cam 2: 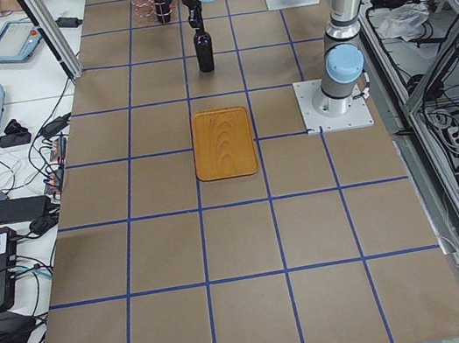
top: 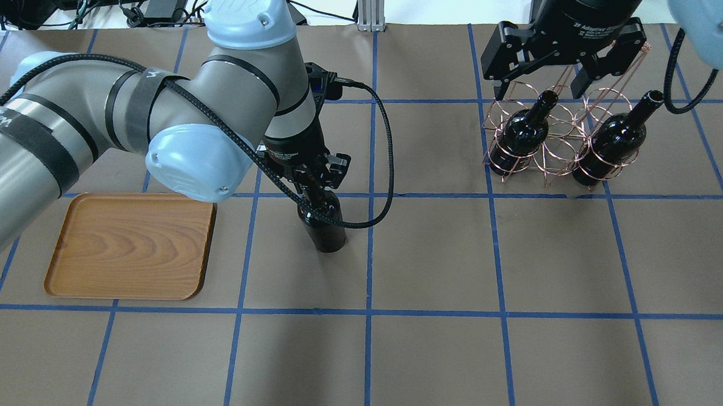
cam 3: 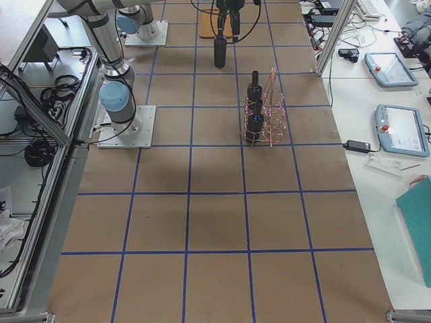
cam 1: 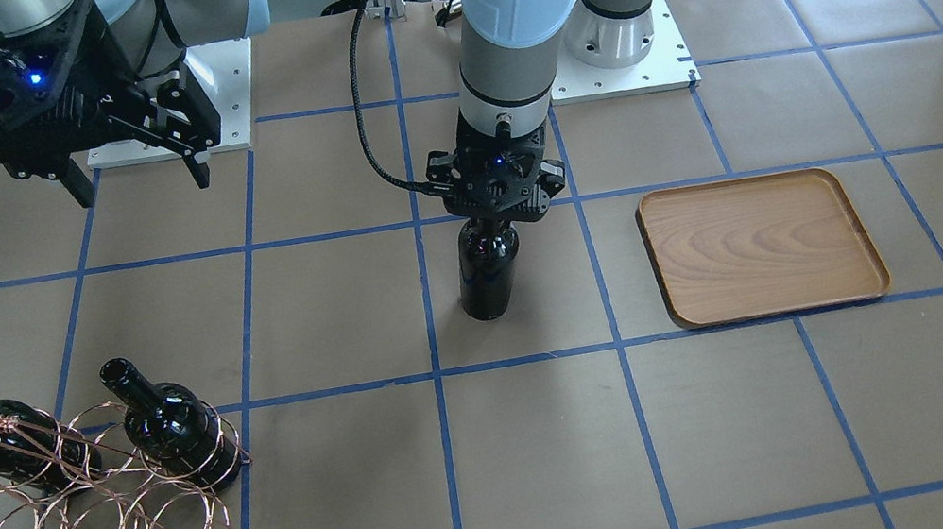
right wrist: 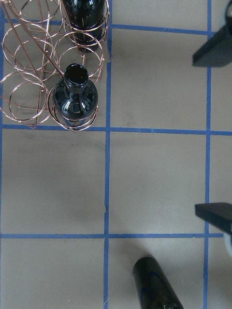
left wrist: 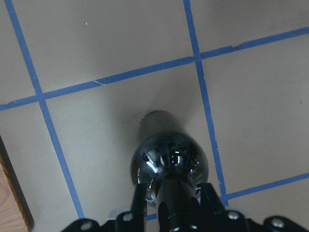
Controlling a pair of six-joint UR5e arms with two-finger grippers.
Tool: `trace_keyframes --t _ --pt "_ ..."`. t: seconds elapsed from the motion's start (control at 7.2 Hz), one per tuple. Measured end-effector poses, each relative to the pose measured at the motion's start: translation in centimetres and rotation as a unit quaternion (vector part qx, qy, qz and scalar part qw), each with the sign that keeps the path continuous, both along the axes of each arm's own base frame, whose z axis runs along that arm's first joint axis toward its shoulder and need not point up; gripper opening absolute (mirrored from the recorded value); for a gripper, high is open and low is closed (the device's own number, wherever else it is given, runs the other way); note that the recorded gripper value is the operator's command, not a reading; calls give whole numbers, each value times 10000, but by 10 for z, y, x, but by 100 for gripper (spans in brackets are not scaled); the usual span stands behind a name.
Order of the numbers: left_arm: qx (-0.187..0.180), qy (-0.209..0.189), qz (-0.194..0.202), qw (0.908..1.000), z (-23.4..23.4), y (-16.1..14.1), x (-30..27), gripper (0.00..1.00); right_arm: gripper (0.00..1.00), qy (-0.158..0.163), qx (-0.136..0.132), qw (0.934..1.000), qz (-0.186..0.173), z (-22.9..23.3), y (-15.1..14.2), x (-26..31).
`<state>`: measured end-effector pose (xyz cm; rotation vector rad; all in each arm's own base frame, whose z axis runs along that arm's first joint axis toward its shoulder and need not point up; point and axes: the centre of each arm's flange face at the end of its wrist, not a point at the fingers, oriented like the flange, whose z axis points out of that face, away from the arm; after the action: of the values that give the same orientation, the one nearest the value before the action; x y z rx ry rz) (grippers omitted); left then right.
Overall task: Take wine from basket and place on tray
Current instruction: 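Close the left gripper on the bottle neck and lift it, then carry the bottle with the left gripper and lay it on the tray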
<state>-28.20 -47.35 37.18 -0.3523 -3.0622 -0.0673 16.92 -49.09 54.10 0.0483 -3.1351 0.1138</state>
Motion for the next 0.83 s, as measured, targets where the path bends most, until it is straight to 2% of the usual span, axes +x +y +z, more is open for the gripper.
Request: trace_keyframes --t 0.56,0.83 --pt "-70 3 -18 10000 7 -3 1 0 100 5 24 10000 1 -3 1 0" --pt "-114 -53 -171 9998 32 -12 23 0 100 0 27 10000 4 -3 1 0"
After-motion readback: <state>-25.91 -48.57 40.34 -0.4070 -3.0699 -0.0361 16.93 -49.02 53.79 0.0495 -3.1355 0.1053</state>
